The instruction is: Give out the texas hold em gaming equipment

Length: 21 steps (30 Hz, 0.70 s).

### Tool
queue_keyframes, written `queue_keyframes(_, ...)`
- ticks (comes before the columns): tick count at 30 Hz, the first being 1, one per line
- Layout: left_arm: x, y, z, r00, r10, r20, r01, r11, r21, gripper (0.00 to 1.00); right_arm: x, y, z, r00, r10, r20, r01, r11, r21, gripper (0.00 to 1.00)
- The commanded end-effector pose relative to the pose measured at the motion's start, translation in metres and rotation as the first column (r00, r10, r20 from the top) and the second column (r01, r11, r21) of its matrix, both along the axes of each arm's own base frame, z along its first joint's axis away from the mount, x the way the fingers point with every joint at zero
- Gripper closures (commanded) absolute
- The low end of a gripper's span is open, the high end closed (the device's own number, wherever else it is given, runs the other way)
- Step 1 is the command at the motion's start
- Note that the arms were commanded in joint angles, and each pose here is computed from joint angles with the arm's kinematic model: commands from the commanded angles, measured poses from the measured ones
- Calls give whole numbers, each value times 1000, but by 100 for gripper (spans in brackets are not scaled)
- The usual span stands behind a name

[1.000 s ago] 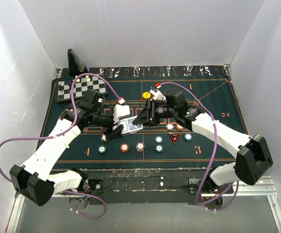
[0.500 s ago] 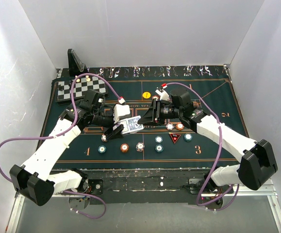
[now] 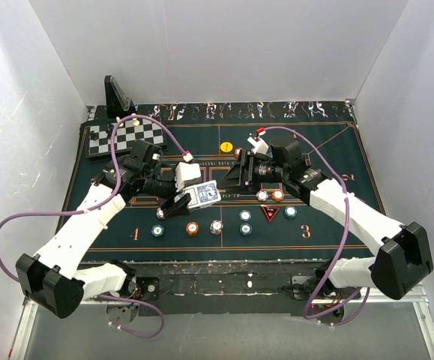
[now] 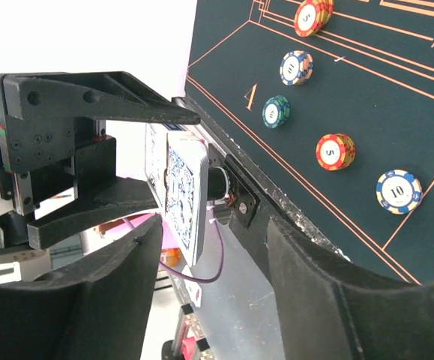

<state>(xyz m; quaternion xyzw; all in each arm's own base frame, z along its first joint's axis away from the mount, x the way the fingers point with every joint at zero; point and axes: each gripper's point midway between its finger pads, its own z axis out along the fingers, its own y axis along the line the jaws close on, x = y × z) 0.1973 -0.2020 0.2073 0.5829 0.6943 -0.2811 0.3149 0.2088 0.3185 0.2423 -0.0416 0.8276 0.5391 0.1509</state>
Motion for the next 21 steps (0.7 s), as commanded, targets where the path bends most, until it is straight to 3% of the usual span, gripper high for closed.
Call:
queue_keyframes(1,2,-1,10,999,-6,38,7,1000,-21,80,-8,8,24,997,47,69,-51,997,54,32)
queue_keyframes(9,7,-4,17,999,5,51,-3,999,-36,79,-19,36,6,994,105,19,-105,994,25,31)
queue_keyframes(18,4,-5,21,999,6,49,-3,999,-53,78,-13,36,-1,997,76,9,-77,997,28,52)
queue_keyframes(21,2,-6,23,999,5,44,-2,998,-59,79,-5,36,2,998,68,9,-68,997,33,55)
